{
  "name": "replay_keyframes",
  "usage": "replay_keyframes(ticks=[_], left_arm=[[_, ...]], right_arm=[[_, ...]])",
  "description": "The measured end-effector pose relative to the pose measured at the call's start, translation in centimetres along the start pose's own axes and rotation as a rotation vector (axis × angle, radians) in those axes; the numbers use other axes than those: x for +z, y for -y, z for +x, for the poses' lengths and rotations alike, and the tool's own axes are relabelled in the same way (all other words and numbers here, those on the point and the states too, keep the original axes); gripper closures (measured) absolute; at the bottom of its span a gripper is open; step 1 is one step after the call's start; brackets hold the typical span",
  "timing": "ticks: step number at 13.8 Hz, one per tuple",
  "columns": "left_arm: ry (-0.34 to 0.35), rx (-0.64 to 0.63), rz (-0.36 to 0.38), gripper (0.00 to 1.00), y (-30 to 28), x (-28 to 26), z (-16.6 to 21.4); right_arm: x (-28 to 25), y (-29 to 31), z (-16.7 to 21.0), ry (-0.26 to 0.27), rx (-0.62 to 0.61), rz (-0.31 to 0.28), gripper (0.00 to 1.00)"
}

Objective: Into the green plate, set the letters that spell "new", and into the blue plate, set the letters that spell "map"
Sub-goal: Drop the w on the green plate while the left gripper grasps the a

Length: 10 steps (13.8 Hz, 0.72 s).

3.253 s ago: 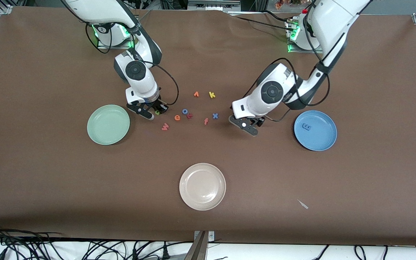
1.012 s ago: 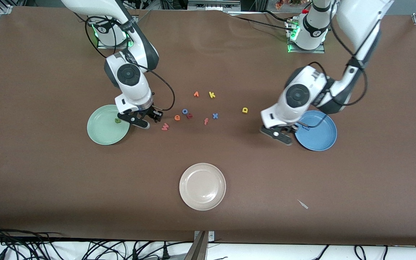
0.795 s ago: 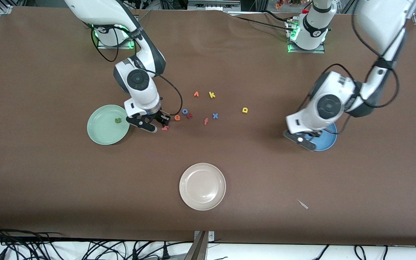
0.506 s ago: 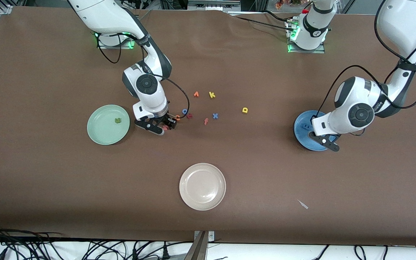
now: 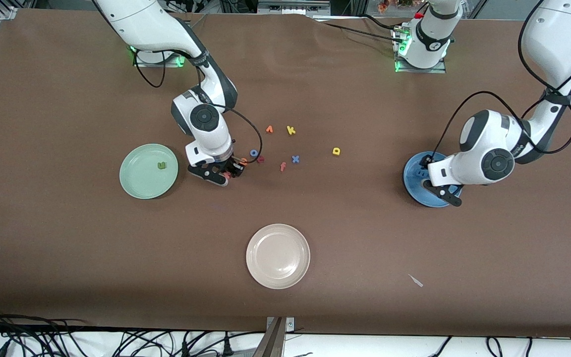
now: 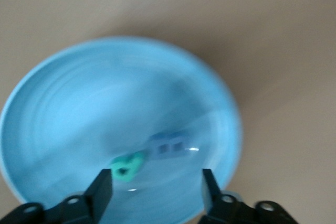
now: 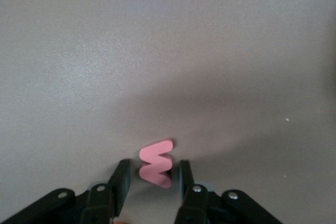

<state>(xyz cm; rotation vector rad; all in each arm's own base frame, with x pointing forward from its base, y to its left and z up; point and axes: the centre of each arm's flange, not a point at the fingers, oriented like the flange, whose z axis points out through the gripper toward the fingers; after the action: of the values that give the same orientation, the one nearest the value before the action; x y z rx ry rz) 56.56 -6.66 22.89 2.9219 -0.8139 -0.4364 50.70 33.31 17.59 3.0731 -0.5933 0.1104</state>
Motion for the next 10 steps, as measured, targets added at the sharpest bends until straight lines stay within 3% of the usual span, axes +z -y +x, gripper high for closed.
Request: replay_keyframes(ticks=[1,2,5,10], left_arm=[[-0.002,-0.017,-0.014,0.06,-2.5,-1.5,0.8],[-0.008,-0.038,-0.016,0.0,-4.8,-2.7,1.5],[-0.042,-0.094,-0.029,0.0,-9.9,-3.4,3.0],[-0.133,-0.296,-0.066,0.0,-19.2,1.1,3.7]], right_arm=[[-0.1,0.0,0.0,-0.001,0.0,0.002,0.63],[-0.1,0.0,0.1,-0.002,0.0,0.002,0.73],[-0.4,-0.3,0.7,-0.006,-0.022,-0.006,0.73],[-5.9,-5.5,6.5,0.026,-0.164,-0.149,0.73]])
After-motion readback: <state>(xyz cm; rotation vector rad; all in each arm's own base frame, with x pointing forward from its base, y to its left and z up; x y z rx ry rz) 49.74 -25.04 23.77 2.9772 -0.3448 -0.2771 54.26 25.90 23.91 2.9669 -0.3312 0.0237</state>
